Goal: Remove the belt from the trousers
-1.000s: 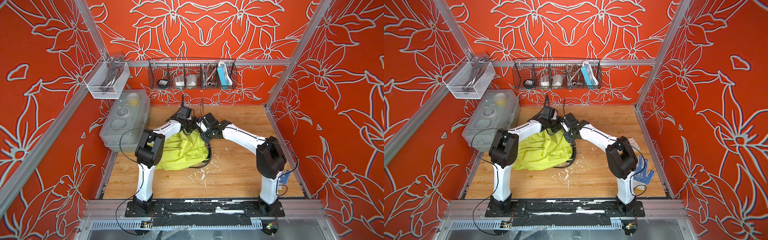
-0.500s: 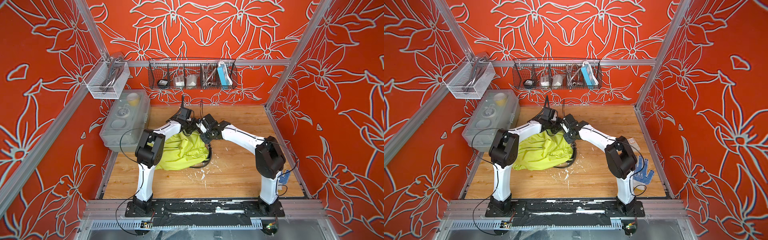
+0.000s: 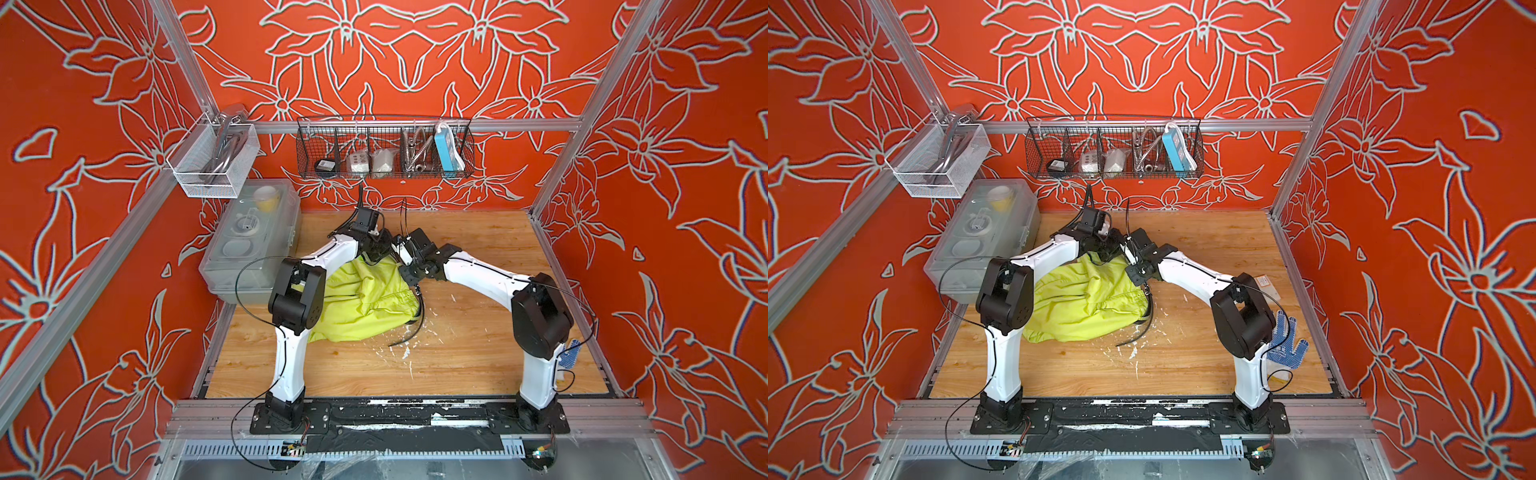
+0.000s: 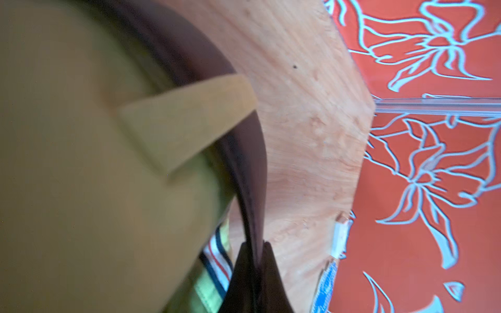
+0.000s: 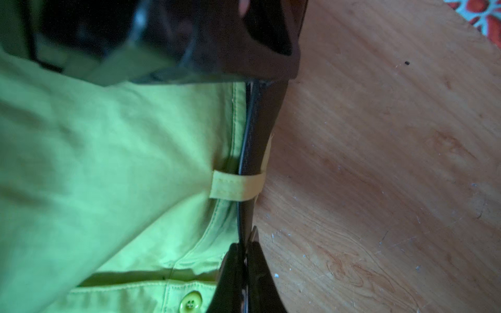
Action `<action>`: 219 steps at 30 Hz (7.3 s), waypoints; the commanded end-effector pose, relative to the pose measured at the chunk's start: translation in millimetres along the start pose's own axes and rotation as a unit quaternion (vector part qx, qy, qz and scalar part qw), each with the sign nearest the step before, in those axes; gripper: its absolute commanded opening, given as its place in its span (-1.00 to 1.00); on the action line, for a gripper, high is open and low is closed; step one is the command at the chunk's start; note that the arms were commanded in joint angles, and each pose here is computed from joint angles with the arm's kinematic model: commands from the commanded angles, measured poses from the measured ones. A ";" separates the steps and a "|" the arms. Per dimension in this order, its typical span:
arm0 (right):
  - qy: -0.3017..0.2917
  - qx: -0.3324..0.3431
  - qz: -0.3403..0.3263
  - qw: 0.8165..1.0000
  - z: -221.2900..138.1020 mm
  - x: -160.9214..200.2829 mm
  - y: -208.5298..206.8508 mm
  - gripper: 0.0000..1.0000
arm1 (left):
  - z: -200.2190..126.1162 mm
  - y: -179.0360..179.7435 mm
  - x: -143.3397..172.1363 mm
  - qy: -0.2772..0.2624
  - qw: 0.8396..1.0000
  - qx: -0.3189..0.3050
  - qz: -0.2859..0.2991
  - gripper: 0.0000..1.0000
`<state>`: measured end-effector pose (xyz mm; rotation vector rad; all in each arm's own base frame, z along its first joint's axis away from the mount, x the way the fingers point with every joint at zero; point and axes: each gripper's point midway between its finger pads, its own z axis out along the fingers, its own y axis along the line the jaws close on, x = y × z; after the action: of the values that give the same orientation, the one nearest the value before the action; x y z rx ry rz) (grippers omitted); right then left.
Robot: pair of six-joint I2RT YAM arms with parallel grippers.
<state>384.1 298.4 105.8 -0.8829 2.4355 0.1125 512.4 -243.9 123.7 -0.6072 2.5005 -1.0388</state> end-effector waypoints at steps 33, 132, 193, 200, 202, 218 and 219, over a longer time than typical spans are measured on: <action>0.043 -0.046 0.009 0.998 -28.8 11.4 1.4 -0.09 | -6.1 -3.3 8.7 -0.010 1.000 0.025 0.000 -1.00; 0.082 -0.075 0.041 0.993 5.6 34.4 -0.6 -1.00 | -7.1 -5.4 9.0 -0.007 1.000 0.027 -0.002 -1.00; 0.100 -0.109 0.072 0.986 -0.2 43.3 -6.8 -0.17 | -18.2 23.5 12.8 -0.031 0.998 -0.035 -0.040 -1.00; 0.088 -0.126 0.072 0.985 -1.2 36.4 -1.6 -0.17 | -17.4 19.5 13.2 -0.028 0.998 -0.024 -0.042 -1.00; 0.083 -0.119 0.072 0.987 -0.7 32.4 -4.2 -0.17 | -17.1 20.4 13.9 -0.027 0.998 -0.024 -0.044 -1.00; 0.102 -0.084 0.082 0.988 10.6 33.9 -18.9 -0.36 | -20.8 16.7 16.2 -0.024 0.999 -0.015 -0.041 -1.00; 0.103 -0.081 0.081 0.988 10.8 35.3 -20.1 -0.35 | -20.7 16.3 16.5 -0.024 0.999 -0.015 -0.040 -1.00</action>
<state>379.2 275.2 86.0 -0.8133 2.6874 0.3513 488.9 -228.6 124.8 -0.7408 2.4601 -0.9980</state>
